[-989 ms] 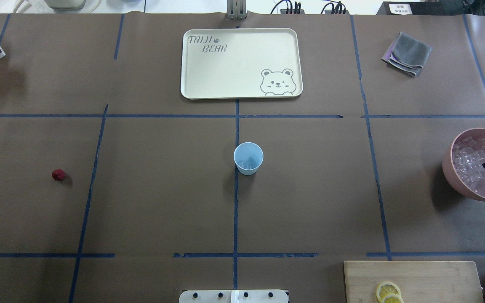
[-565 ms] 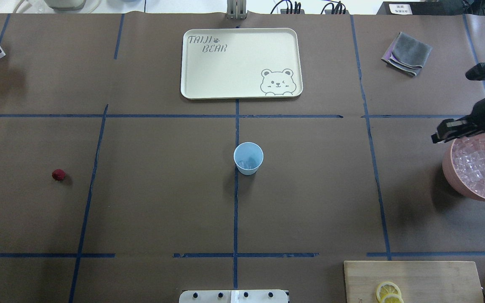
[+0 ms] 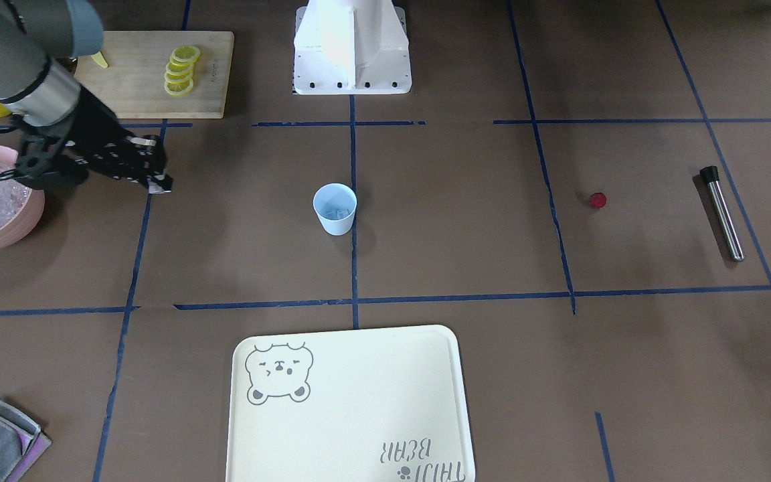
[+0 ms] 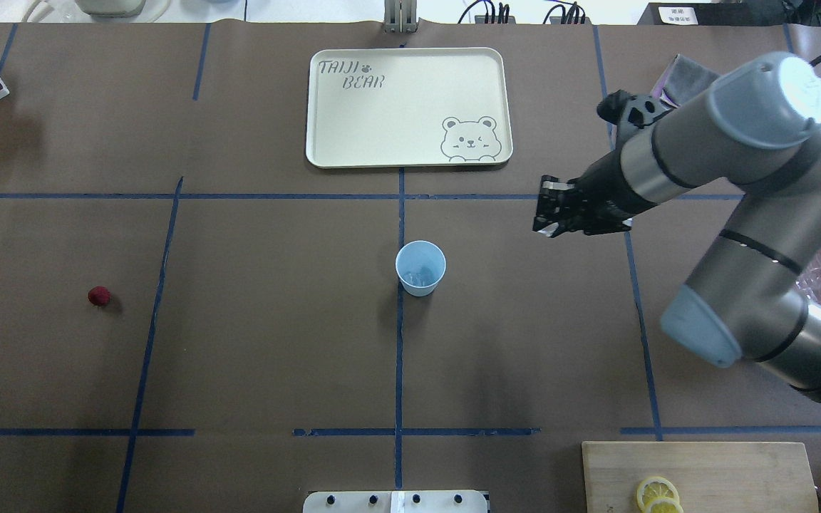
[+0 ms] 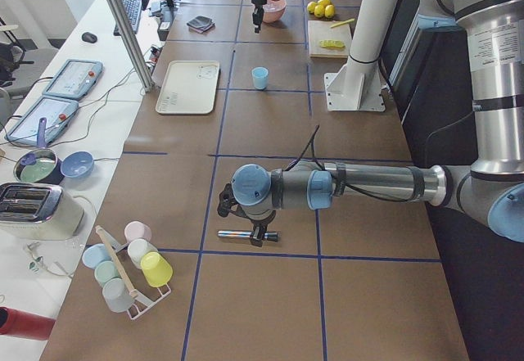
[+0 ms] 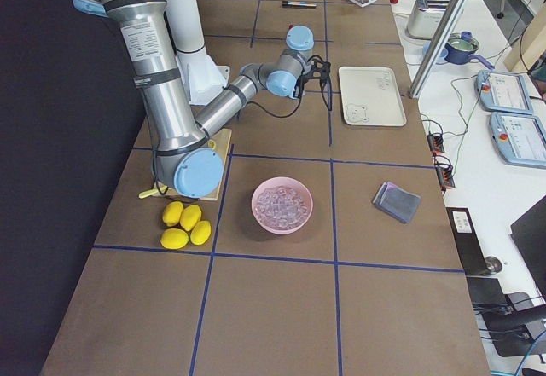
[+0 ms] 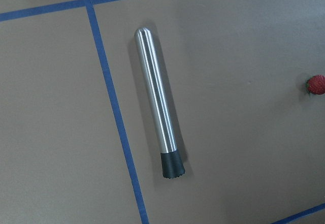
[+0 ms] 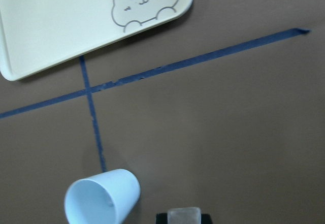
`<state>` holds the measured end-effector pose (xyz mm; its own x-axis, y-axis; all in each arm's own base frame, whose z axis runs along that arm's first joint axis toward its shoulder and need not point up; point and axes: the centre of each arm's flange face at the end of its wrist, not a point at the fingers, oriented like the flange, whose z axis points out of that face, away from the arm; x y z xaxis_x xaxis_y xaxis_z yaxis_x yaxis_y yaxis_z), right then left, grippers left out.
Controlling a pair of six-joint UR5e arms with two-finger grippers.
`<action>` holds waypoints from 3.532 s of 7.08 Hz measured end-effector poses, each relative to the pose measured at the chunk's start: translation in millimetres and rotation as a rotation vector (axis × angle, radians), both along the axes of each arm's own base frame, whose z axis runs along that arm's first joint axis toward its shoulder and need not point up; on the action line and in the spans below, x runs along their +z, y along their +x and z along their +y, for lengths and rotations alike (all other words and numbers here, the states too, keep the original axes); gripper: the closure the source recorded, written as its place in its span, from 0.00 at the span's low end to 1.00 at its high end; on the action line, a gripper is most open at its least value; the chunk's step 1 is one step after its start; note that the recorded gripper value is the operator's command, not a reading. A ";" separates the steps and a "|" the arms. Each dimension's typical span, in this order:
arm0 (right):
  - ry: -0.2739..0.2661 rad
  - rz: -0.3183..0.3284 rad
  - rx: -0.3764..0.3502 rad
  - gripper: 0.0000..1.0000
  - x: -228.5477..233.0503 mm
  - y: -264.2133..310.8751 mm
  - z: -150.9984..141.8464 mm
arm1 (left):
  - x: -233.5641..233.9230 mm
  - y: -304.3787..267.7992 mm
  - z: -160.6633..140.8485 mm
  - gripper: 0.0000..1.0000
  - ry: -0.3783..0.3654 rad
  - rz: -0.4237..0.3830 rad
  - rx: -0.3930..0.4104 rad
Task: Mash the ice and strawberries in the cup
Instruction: 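Carry the ice cube to the blue cup and release it inside, then raise the right gripper away from the cup back above the bowl, then move the left gripper down over the red strawberry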
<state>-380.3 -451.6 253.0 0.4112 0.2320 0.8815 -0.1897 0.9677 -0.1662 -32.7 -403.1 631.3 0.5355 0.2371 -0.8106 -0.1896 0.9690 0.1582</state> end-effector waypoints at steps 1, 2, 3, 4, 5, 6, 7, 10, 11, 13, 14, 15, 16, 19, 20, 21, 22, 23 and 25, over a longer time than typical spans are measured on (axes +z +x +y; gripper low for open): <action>-0.030 -0.008 0.044 0.98 -26.6 -47.5 2.8 | 0.8 0.0 0.0 0.00 -0.001 0.000 0.000; -0.042 -0.004 0.078 0.98 -44.3 -90.0 8.1 | 2.1 0.0 0.1 0.00 -0.004 0.000 0.001; -0.038 0.005 0.107 0.98 -55.0 -119.2 13.1 | 3.5 0.0 0.3 0.00 -0.006 0.000 0.001; -0.030 0.010 0.134 0.94 -64.1 -137.5 14.6 | 4.6 0.0 0.4 0.00 -0.008 0.000 0.001; -0.027 0.013 0.144 0.92 -68.0 -146.9 16.1 | 4.9 0.0 0.5 0.00 -0.009 0.000 0.001; -0.026 0.016 0.145 0.88 -68.6 -150.9 17.4 | 5.4 0.0 0.5 0.00 -0.010 0.000 0.001; -0.025 0.019 0.143 0.82 -67.2 -152.4 18.2 | 5.7 0.0 0.5 0.00 -0.010 0.000 0.001; -0.029 0.025 0.135 0.51 -61.9 -153.4 21.4 | 4.9 0.0 0.4 0.00 -0.008 0.000 0.001; -0.031 0.029 0.133 0.01 -58.1 -152.7 23.0 | 5.0 0.0 0.4 0.00 -0.008 0.000 0.001; -0.032 0.028 0.129 0.00 -55.9 -150.2 25.7 | 4.9 0.4 -1.0 0.00 0.006 0.000 0.001; -0.036 0.016 0.123 0.00 -53.5 -134.9 28.4 | 3.0 0.6 -3.5 0.00 0.042 0.001 -0.001; -0.056 -0.002 0.111 0.00 -42.5 -94.5 25.9 | 0.8 3.5 -7.0 0.00 0.085 0.003 0.002; -0.079 -0.015 0.089 0.00 -22.0 -36.0 15.4 | -2.7 15.9 -11.1 0.00 0.115 0.006 0.022; 0.002 0.010 -0.021 0.00 80.7 155.3 -12.5 | -28.0 97.3 -23.3 0.00 0.039 -0.003 0.001; 0.057 0.042 -0.044 0.00 118.6 199.2 -13.1 | -46.5 135.9 -31.0 0.00 -0.003 -0.024 -0.035; 0.104 0.083 -0.067 0.00 147.9 230.1 -13.0 | -65.3 175.6 -36.5 0.00 -0.029 -0.054 -0.069; 0.134 0.123 -0.092 0.00 165.9 250.7 -14.9 | -84.1 215.3 -39.3 0.00 -0.039 -0.088 -0.105; 0.153 0.150 -0.114 0.00 174.2 261.0 -16.5 | -99.8 253.2 -36.6 0.00 -0.040 -0.124 -0.139; 0.171 0.170 -0.136 0.00 178.3 262.8 -17.3 | -119.3 308.4 -25.6 0.00 -0.037 -0.162 -0.175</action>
